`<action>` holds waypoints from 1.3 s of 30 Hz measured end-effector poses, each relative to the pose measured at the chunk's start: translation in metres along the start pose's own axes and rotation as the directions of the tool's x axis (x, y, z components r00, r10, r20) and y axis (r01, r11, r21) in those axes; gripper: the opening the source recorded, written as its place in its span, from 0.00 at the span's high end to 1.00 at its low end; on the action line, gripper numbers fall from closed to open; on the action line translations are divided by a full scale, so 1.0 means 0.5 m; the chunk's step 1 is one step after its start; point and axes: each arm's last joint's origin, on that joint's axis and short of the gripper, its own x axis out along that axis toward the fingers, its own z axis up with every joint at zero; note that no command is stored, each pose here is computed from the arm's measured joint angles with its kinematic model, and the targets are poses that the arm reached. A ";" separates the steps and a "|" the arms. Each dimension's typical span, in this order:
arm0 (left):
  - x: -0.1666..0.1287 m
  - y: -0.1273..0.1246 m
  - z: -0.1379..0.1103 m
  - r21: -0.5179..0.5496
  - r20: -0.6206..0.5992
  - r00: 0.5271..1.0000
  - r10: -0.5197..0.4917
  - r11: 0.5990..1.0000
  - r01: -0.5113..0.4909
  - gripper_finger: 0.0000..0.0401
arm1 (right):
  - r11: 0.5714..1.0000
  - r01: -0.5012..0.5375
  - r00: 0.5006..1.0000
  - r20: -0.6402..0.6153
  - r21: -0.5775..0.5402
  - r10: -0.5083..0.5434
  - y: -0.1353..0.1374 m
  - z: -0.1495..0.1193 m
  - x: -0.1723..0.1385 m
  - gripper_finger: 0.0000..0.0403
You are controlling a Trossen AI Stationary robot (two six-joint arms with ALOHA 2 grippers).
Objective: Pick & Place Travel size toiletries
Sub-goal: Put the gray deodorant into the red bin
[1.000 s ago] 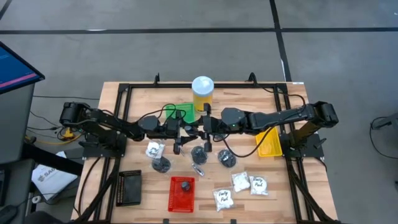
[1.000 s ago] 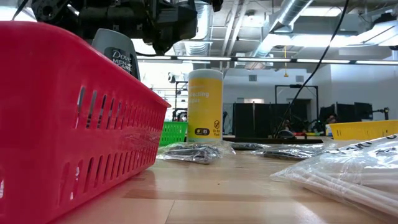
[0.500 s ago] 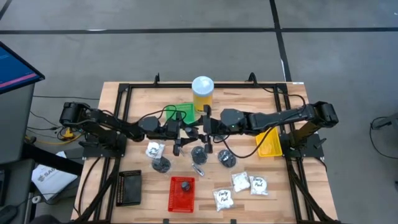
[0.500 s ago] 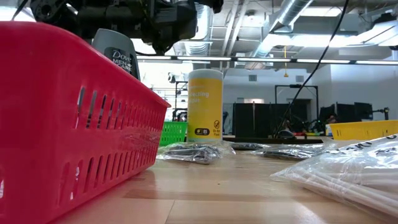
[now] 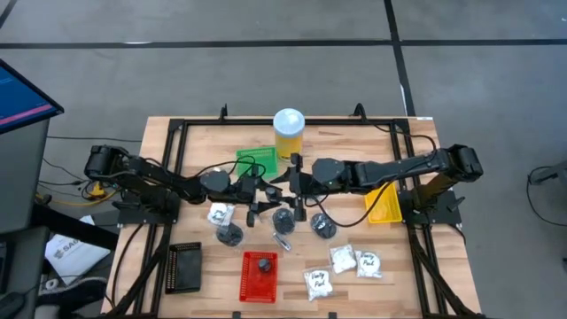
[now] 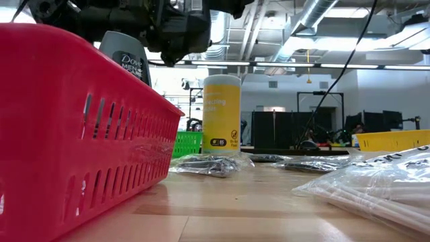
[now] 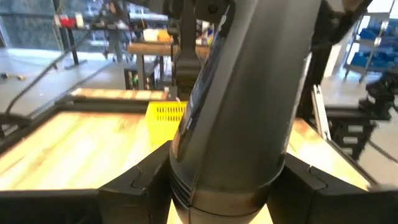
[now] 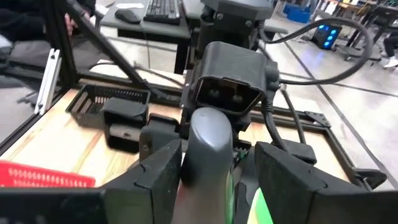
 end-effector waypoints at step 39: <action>-0.113 -0.251 -0.103 -0.128 -0.238 0.894 -0.380 0.924 0.359 0.54 | 0.999 -0.029 0.986 -0.166 0.033 0.034 0.014 -0.031 -0.004 0.70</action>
